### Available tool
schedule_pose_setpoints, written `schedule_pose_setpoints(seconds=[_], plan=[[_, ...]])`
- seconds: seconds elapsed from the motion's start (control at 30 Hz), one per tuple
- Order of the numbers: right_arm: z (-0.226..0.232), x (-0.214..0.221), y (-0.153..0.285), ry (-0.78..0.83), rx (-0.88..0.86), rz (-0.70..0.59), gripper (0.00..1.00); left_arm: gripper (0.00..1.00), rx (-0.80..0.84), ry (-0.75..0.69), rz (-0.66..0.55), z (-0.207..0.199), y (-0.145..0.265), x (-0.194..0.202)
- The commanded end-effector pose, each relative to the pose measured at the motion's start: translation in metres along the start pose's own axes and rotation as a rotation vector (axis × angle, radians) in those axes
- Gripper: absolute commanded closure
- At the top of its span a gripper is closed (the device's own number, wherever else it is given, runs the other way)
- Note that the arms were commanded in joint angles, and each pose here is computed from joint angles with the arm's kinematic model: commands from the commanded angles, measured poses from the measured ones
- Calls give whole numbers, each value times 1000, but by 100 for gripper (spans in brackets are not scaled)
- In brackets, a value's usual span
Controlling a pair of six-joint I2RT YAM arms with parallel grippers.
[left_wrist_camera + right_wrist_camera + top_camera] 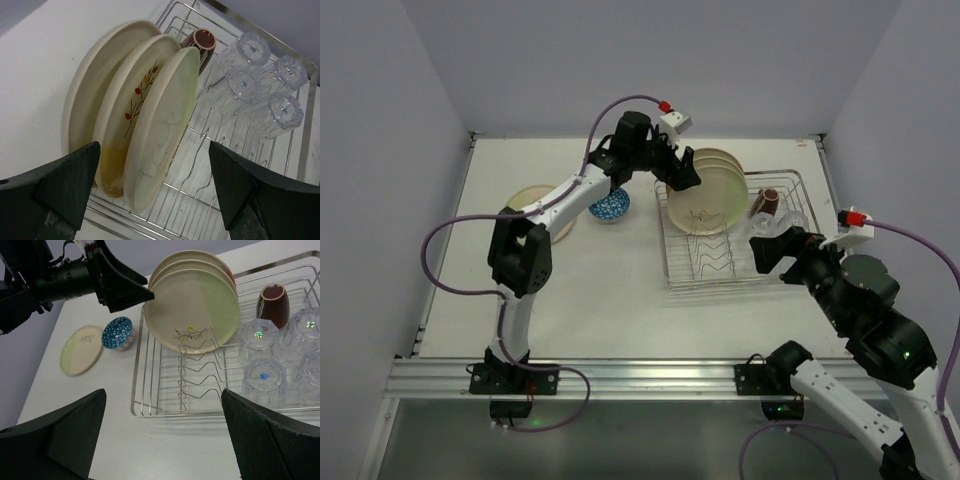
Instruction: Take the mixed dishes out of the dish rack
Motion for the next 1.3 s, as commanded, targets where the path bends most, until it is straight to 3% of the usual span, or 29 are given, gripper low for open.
schedule_pose_setpoints(seconds=[0.0,0.33,0.73,1.0,1.27], plan=[[-4,8,4,7,8,25,1,7,83,-88,-79,-37,2,-29],[-8,7,8,13,27,13,1,13,73,-56,-30,-28,-17,-13],[-9,7,10,15,26,6,1,14,46,-36,0,-16,-33,-7],[-9,11,8,18,25,20,1,35,144,-21,69,-21,-37,7],[-8,12,5,20,22,32,1,40,256,-46,127,-27,-36,21]])
Point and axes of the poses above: each gripper's point midway between its finger pads, its own y axis back along the fingers, its own z axis along the line the jaws close on, x = y × z, the point moved 7 cm from there along y, back along the fingers, and after that the axes turned 12 degrees about y, right-handed, at the moved point
